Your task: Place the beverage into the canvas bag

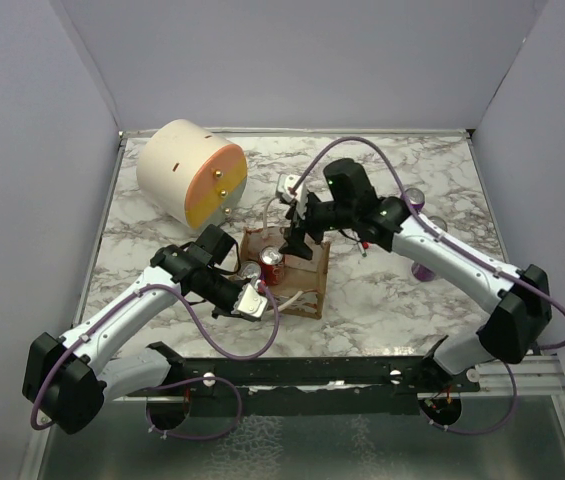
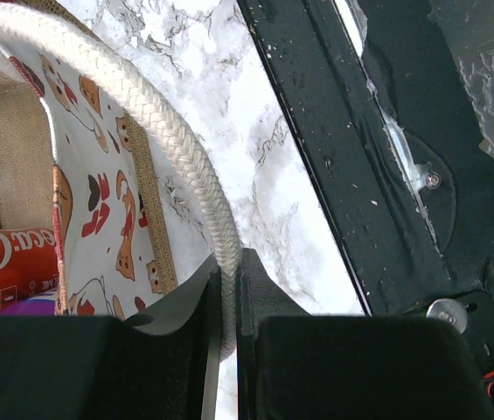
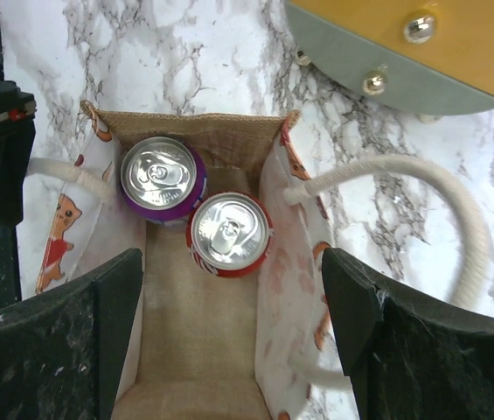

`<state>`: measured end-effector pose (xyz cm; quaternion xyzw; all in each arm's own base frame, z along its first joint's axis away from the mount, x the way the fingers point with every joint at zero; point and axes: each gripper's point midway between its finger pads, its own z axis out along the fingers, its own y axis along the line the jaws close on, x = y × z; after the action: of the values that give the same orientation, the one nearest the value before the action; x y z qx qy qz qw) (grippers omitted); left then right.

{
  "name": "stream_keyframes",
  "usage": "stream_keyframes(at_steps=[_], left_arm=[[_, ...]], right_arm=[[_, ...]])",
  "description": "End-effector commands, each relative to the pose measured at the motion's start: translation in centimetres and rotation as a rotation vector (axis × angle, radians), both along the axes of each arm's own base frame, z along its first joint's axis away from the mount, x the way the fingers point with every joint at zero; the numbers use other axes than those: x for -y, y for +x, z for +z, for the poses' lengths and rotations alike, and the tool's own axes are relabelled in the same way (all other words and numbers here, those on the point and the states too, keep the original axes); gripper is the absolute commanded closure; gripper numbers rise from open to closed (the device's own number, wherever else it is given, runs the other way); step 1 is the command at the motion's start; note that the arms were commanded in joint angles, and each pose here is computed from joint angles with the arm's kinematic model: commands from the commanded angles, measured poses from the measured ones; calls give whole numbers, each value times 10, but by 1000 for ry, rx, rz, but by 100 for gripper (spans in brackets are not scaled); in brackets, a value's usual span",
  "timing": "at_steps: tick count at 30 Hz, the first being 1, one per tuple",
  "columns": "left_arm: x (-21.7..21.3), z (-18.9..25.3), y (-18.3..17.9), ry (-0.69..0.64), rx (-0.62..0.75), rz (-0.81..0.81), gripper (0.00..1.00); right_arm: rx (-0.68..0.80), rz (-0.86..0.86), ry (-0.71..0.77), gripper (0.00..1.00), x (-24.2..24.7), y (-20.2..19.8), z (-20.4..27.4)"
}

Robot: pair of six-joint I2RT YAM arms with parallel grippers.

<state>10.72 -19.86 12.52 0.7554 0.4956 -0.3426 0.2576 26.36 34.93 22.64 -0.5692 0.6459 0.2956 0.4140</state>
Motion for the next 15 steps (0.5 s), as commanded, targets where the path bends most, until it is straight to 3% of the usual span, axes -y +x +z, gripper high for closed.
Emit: stream_keyframes(at_steps=[1, 8, 15], left_arm=[[2, 4, 1, -20, -5, 4, 91], [-3, 1, 5, 31, -3, 29, 91], [-11, -9, 5, 104, 0, 53, 91]], right_arm=[[40, 46, 60, 18, 33, -8, 32], [84, -155, 118, 18, 116, 21, 59], [54, -536, 96, 18, 214, 54, 44]])
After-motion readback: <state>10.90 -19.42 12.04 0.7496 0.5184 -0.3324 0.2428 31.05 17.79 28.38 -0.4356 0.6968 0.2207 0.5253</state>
